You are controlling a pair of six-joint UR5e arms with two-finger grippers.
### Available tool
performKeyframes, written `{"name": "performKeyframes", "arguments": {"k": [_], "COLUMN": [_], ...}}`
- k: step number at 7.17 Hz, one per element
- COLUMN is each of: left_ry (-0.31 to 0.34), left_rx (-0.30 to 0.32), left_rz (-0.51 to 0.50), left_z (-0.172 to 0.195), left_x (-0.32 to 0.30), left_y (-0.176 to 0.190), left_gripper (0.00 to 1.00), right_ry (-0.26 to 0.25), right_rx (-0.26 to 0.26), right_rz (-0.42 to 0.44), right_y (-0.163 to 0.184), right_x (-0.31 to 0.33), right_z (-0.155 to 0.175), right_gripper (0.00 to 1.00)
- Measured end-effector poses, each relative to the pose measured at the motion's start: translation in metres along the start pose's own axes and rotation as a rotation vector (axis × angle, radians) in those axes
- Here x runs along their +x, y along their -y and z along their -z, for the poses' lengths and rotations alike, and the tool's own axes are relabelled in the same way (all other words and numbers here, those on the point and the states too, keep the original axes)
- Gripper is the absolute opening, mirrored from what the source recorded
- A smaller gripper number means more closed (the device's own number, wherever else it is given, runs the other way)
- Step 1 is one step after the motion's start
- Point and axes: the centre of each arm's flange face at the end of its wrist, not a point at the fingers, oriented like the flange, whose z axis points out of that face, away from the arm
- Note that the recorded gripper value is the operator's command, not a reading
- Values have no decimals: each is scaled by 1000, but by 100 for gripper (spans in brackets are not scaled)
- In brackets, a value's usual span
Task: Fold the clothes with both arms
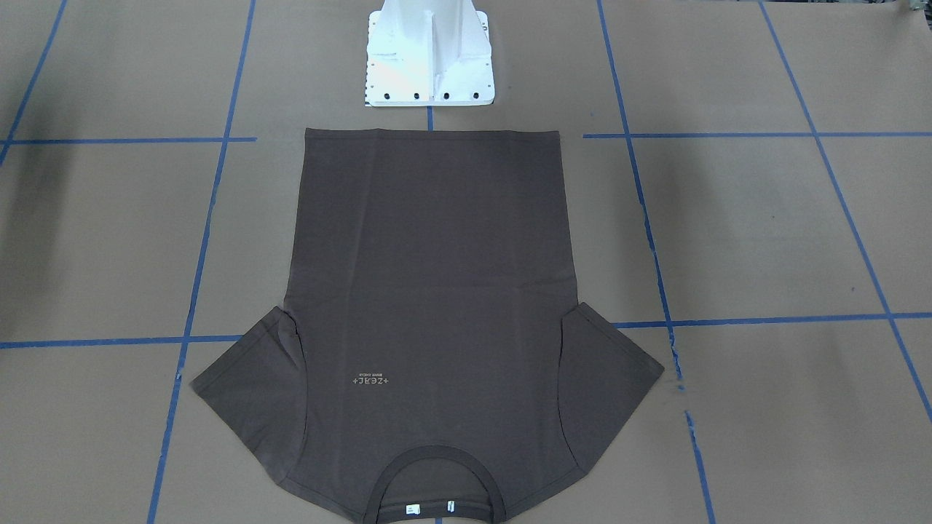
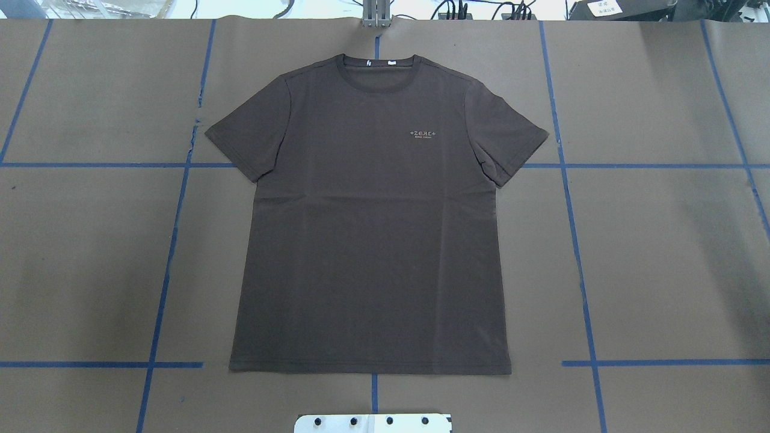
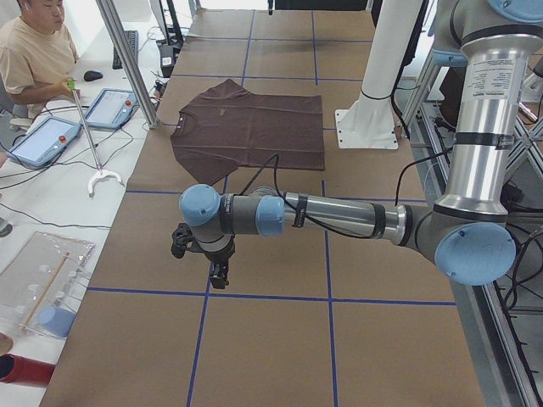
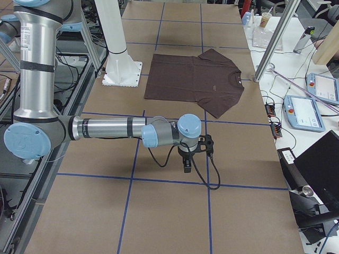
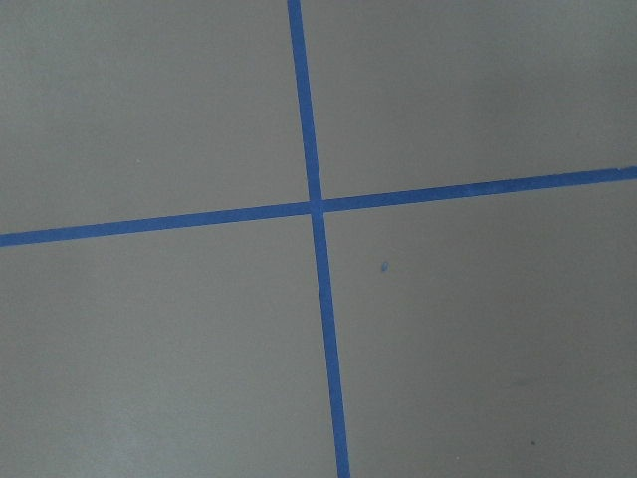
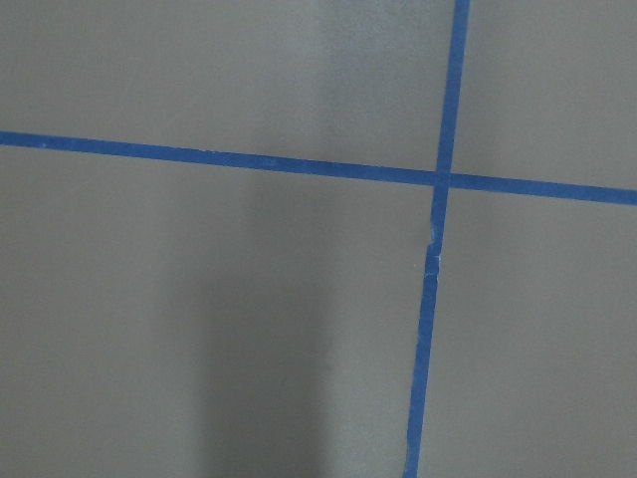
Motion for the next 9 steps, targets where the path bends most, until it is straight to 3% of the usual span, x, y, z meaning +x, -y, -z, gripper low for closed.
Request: {"name": "performKeyframes", "arguments": {"k": [2, 6, 9], "left_ry": [-2, 61, 53], "left_rx": [4, 31, 50], "left_rz": [-57, -135, -155], "left_z": [3, 12, 4], "left_x": [0, 4, -3], "left_y": [-1, -7, -17], "left_gripper": [100, 100, 100], "right_ry": [2, 17, 65], "right_rx": [9, 15, 0], "right_rz": [3, 16, 38], "right_y": [2, 3, 9], "right_x": [-2, -7, -27], "right_z": [4, 5, 0], "right_gripper": [100, 100, 100]}}
